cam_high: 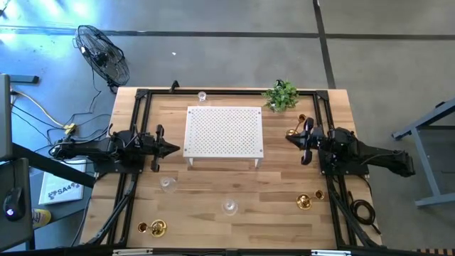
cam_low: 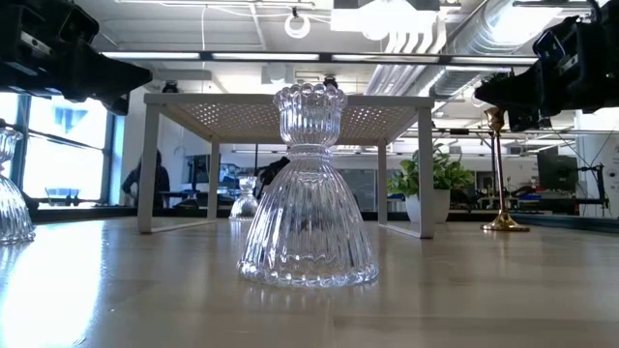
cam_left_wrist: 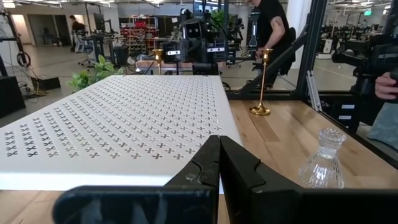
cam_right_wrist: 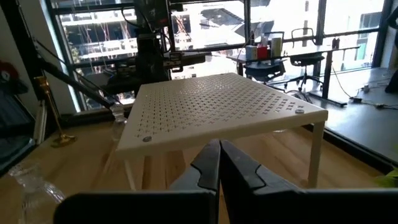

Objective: Pick & Place candle stick holders
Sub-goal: Put the top right gold candle holder on the shelf

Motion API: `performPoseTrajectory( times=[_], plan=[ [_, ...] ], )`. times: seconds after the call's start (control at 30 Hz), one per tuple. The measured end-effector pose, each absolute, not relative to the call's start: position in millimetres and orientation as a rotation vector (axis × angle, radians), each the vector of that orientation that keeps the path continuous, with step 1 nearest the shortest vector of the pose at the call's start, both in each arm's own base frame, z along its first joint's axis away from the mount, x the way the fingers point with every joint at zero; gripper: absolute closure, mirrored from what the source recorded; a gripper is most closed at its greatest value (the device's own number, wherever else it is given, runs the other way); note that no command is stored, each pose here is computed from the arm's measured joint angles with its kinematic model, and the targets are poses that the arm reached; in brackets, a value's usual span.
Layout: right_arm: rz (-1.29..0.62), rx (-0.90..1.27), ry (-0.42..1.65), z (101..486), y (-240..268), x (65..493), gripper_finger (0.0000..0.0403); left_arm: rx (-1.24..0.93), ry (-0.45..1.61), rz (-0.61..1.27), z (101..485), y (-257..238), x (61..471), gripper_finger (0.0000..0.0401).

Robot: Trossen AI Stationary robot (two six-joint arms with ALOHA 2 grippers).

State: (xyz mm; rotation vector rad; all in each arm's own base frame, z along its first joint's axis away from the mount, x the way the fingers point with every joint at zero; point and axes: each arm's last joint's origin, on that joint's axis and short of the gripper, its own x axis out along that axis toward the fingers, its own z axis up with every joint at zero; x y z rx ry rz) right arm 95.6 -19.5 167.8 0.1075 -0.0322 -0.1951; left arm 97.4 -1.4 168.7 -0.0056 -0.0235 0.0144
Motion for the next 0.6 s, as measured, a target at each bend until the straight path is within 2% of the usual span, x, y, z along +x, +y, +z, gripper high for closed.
performPoseTrajectory(
  times=[0.6],
  plan=[
    [-0.214, 0.098, -0.085, 172.8, -20.0, 95.3, 0.0402, -0.008, -0.024, 0.016, 168.7, -1.3, 97.4, 0.0400]
  ],
)
